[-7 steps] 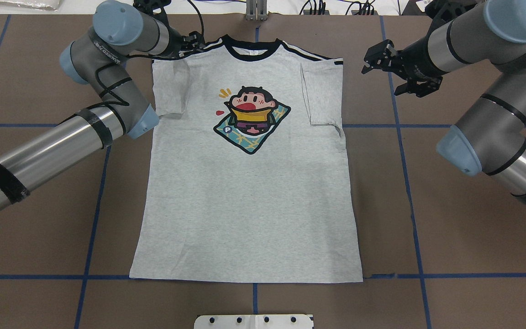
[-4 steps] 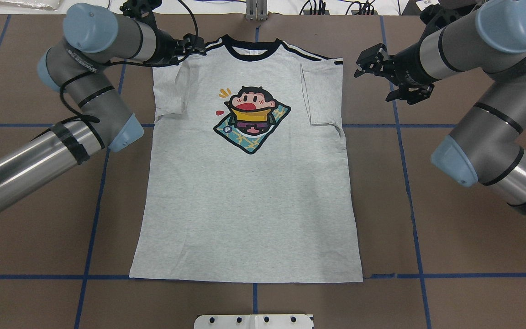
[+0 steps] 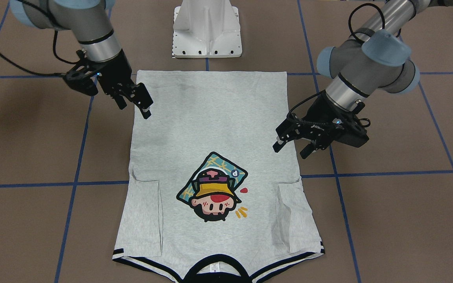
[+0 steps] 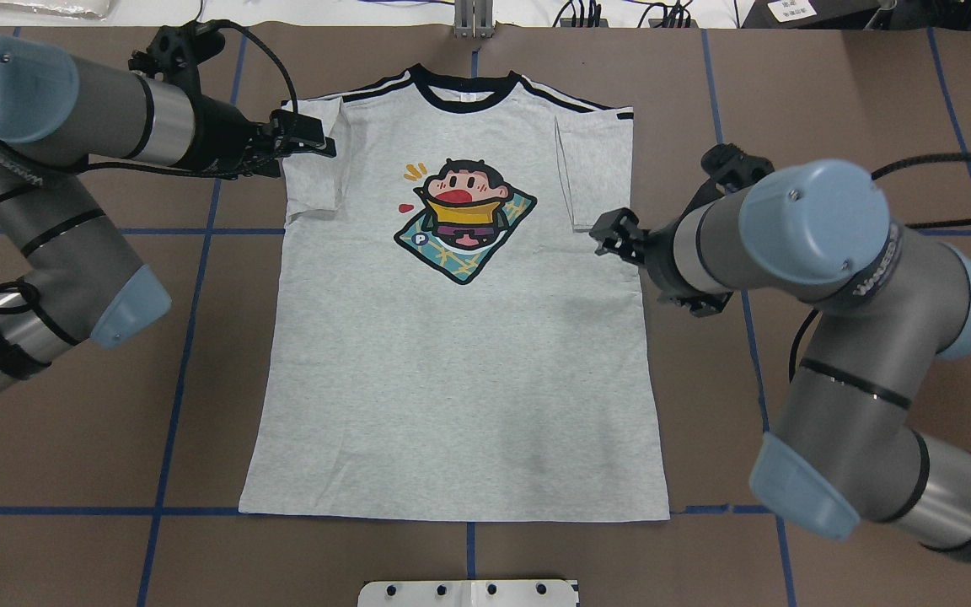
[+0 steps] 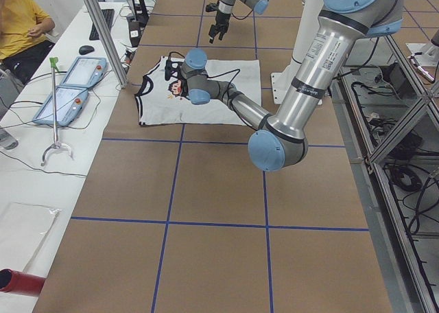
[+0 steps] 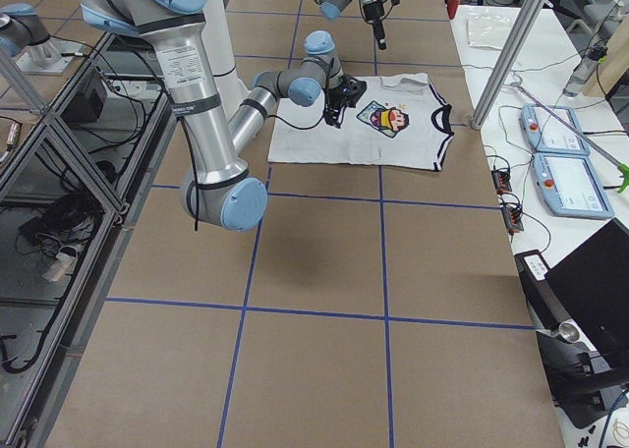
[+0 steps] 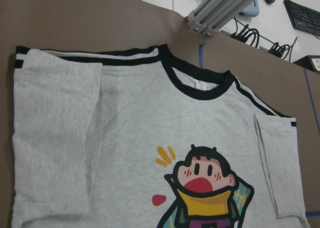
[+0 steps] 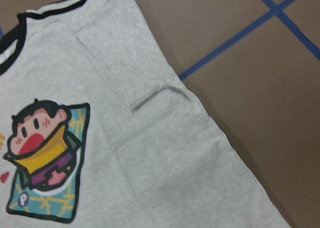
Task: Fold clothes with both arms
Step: 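Move the right gripper down to the shirt hem nearest the robot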
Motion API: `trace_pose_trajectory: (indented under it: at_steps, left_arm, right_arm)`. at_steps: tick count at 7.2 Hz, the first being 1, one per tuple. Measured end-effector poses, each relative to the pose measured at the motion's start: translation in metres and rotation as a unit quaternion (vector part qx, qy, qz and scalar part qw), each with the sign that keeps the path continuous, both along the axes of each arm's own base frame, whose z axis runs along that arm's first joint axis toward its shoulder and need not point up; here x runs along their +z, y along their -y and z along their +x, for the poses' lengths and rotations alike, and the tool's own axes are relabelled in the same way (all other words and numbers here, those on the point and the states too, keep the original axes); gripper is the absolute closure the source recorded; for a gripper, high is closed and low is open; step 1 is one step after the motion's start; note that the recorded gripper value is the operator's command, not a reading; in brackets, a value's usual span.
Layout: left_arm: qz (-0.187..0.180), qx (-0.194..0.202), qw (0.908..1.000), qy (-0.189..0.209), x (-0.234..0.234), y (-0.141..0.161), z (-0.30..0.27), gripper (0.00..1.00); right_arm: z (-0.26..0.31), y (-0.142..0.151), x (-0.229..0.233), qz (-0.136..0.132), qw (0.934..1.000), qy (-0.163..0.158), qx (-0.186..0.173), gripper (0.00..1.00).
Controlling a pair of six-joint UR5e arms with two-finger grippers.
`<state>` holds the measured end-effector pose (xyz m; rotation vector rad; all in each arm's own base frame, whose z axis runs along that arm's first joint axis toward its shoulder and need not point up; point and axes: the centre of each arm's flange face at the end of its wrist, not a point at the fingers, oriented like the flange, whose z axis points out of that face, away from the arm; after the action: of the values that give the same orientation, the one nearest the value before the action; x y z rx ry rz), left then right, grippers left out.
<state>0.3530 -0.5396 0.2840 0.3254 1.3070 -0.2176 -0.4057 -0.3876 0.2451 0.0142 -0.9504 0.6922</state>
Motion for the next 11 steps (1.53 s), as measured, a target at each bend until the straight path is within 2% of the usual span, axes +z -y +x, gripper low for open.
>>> trace_pose_trajectory:
  at_steps: [2, 5, 8, 11]
  left_arm:
    - [0.000, 0.004, 1.0000, 0.000, 0.006, -0.018, -0.014, 0.01]
    - [0.009, 0.005, 0.9999, -0.009, -0.005, -0.028, -0.023, 0.01]
    - [0.005, 0.037, 0.9992, -0.016, -0.003, -0.045, -0.030, 0.02]
    - [0.009, 0.047, 0.9986, -0.023, -0.009, -0.053, -0.034, 0.02]
  right_arm:
    - [-0.008, -0.062, 0.021, -0.037, 0.9991, -0.015, 0.011, 0.02]
    - [-0.032, -0.118, 0.052, -0.074, 0.9957, -0.034, 0.044, 0.04]
    - [-0.059, -0.150, 0.075, -0.103, 0.9925, -0.050, 0.045, 0.09]
    - [-0.079, -0.170, 0.094, -0.133, 0.9885, -0.064, 0.030, 0.13]
